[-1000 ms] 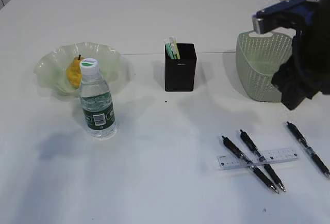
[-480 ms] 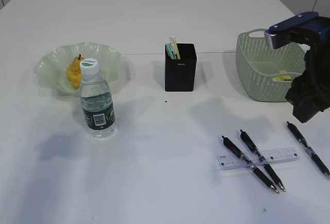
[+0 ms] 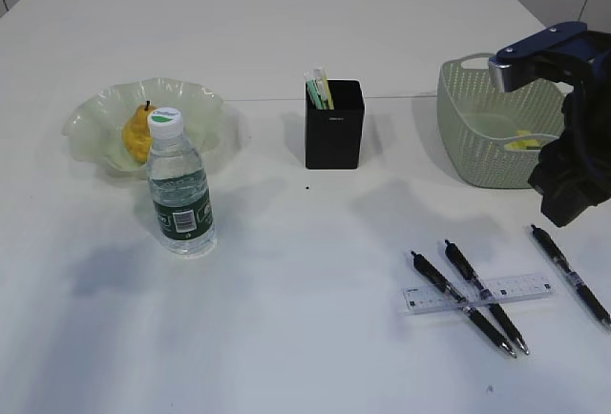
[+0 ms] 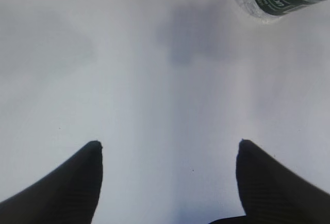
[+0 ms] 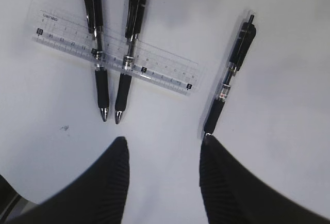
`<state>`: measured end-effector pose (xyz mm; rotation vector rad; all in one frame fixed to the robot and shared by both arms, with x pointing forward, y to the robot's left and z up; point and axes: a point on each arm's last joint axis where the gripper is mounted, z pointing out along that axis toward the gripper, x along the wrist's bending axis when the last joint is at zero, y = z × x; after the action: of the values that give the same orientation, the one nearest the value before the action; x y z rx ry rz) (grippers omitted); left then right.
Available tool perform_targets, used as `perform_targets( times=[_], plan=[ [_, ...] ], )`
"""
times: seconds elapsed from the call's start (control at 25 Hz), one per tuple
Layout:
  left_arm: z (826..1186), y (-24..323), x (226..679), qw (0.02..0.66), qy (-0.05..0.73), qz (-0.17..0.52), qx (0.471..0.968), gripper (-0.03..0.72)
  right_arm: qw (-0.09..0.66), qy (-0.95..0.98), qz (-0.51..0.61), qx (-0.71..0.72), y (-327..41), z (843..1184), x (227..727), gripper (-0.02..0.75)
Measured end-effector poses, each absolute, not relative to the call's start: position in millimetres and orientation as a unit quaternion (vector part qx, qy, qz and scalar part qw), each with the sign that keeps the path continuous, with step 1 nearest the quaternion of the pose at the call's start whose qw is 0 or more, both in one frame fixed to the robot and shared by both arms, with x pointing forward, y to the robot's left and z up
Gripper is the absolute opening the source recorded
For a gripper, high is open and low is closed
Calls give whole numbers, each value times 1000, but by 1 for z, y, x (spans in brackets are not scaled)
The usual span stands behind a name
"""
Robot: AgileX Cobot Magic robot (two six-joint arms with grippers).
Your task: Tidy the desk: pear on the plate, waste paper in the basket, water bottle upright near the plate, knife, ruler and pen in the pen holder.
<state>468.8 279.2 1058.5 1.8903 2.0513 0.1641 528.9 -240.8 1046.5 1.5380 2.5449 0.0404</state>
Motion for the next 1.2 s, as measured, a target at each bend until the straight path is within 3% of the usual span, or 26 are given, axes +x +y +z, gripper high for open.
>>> perform_targets(
  times=[0.48,0.84,1.2],
  plan=[
    [1058,283,469,161,718,76,673,573,85,863,12,498,-241,1047,529,335],
    [1059,284,471,166,716,87,673,573,95,926,-14,365,-244,1047,530,335],
    [1060,283,473,175,715,94,671,573,97,932,-27,349,-246,1047,529,335]
  ],
)
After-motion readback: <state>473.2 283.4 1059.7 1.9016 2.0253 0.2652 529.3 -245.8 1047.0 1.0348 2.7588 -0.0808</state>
